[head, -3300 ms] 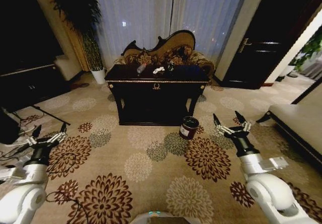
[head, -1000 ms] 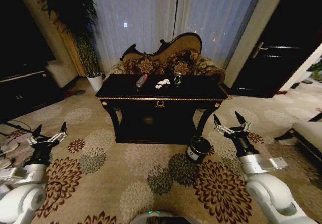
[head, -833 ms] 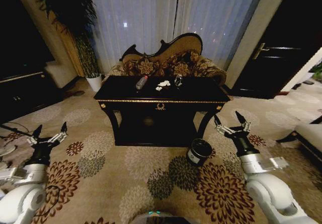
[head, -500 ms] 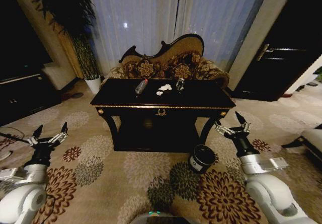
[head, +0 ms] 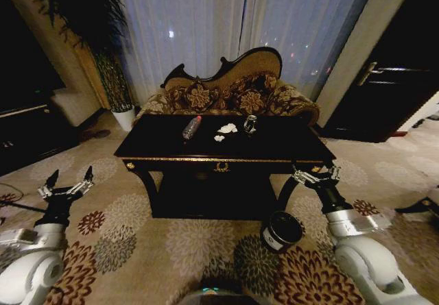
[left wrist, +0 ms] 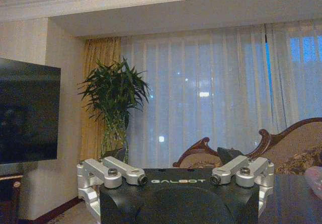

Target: Move to the front of the table and place the trash on the table into the trash bin.

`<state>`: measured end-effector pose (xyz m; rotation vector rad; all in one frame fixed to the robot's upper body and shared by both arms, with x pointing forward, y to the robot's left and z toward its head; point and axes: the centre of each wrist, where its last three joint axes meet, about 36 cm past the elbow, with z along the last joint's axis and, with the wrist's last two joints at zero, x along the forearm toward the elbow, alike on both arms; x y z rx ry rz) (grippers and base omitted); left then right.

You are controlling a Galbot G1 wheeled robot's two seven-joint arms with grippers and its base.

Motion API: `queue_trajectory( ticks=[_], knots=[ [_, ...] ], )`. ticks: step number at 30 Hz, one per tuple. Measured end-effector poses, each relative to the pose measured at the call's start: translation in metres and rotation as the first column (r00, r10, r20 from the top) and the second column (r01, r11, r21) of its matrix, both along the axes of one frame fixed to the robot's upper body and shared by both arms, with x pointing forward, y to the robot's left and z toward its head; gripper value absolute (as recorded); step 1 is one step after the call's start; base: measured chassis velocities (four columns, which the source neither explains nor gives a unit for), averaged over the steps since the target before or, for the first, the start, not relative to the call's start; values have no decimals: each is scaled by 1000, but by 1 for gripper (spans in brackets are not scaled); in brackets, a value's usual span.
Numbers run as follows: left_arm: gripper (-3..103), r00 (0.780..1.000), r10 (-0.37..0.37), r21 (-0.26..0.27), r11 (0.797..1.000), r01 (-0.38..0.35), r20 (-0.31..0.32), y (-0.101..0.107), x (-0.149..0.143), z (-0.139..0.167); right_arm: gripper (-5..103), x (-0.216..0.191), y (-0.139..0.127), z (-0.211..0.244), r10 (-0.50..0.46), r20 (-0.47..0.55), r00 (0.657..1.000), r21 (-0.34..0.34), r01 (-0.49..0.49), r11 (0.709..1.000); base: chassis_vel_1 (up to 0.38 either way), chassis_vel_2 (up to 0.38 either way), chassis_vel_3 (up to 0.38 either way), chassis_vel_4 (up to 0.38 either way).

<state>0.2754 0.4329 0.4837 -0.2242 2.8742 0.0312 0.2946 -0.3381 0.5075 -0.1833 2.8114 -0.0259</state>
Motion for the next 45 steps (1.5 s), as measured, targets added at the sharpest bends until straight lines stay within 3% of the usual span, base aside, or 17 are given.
queue_trajectory(
  ticks=[16,22,27,29,30,32,34,45],
  knots=[
    [100,1000,-11,-6,1000,11,4,-4,0,2,100,4,2,-1,-21,9,1000,-6,21,1000,-89,87,89,-97],
    [100,998,-58,3,998,58,-6,-5,5,7,100,2,3,-5,-24,0,1000,-8,24,1000,0,0,0,0],
    [100,992,-127,-23,992,126,-19,-7,23,19,100,0,4,-7,-27,-5,1000,-7,26,1000,0,0,0,0],
    [100,987,-160,-71,985,157,-34,-7,33,26,100,-1,3,-7,-29,-7,1000,-9,29,1000,0,0,0,0],
    [100,987,-160,-71,985,157,-34,-7,33,26,100,-1,3,-7,-29,-7,1000,-9,29,1000,0,0,0,0],
    [100,976,-209,-133,971,201,-51,-7,48,38,100,-2,3,-7,-32,-8,999,-9,31,999,0,0,0,0],
    [100,969,-239,-153,962,227,-67,-8,57,43,100,-2,3,-8,-33,-9,999,-9,33,999,0,0,0,0],
    [100,920,-355,-125,933,337,-167,-15,91,50,100,-4,3,-10,-39,-16,999,-10,39,999,0,0,0,0]
  ],
)
